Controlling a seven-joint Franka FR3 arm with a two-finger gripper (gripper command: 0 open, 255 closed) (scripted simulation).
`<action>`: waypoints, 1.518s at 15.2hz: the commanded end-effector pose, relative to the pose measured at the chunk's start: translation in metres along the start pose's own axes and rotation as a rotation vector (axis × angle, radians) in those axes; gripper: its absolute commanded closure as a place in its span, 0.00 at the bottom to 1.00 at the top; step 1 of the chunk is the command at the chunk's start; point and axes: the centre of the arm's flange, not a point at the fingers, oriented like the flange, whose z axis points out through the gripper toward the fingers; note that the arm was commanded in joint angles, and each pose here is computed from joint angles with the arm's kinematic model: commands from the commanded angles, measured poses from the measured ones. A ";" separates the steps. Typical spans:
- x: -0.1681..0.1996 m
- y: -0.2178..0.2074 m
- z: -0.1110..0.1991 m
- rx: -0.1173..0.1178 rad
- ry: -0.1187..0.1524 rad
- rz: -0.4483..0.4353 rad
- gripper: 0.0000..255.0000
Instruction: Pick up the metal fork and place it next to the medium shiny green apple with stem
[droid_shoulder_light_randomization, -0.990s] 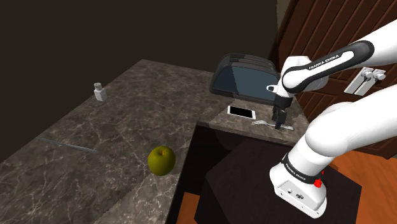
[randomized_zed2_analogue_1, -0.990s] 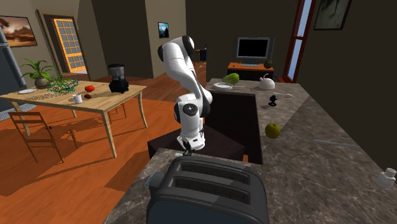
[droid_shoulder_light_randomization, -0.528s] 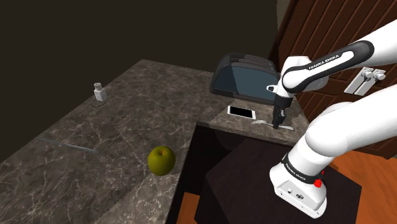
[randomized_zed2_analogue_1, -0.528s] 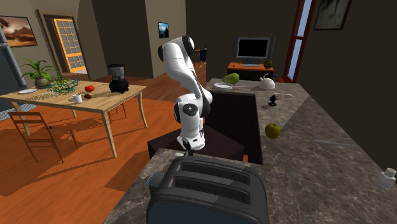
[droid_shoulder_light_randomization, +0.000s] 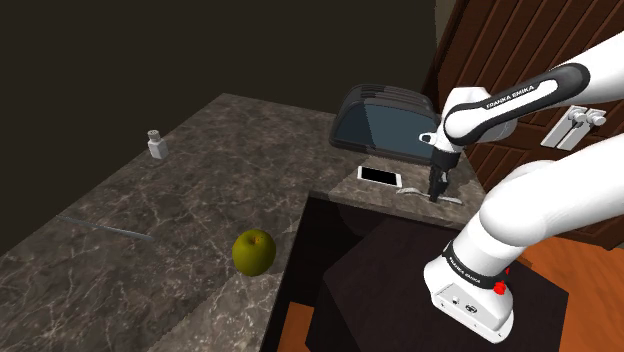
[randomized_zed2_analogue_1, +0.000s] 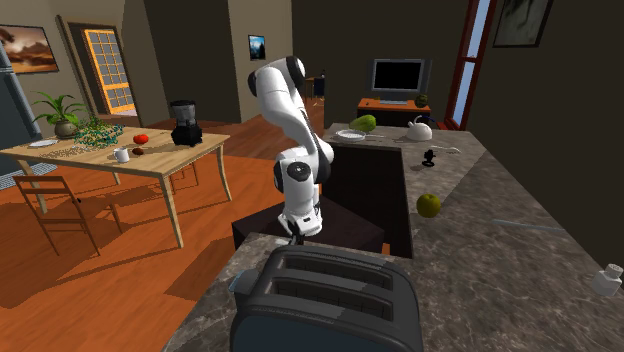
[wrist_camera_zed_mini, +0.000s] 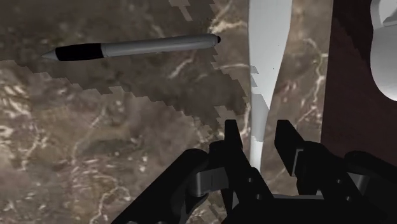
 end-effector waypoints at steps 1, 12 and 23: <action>-0.001 -0.002 -0.007 0.001 -0.001 0.000 1.00; -0.007 -0.014 -0.064 0.001 -0.001 0.000 1.00; -0.012 -0.025 -0.120 0.001 -0.001 0.000 1.00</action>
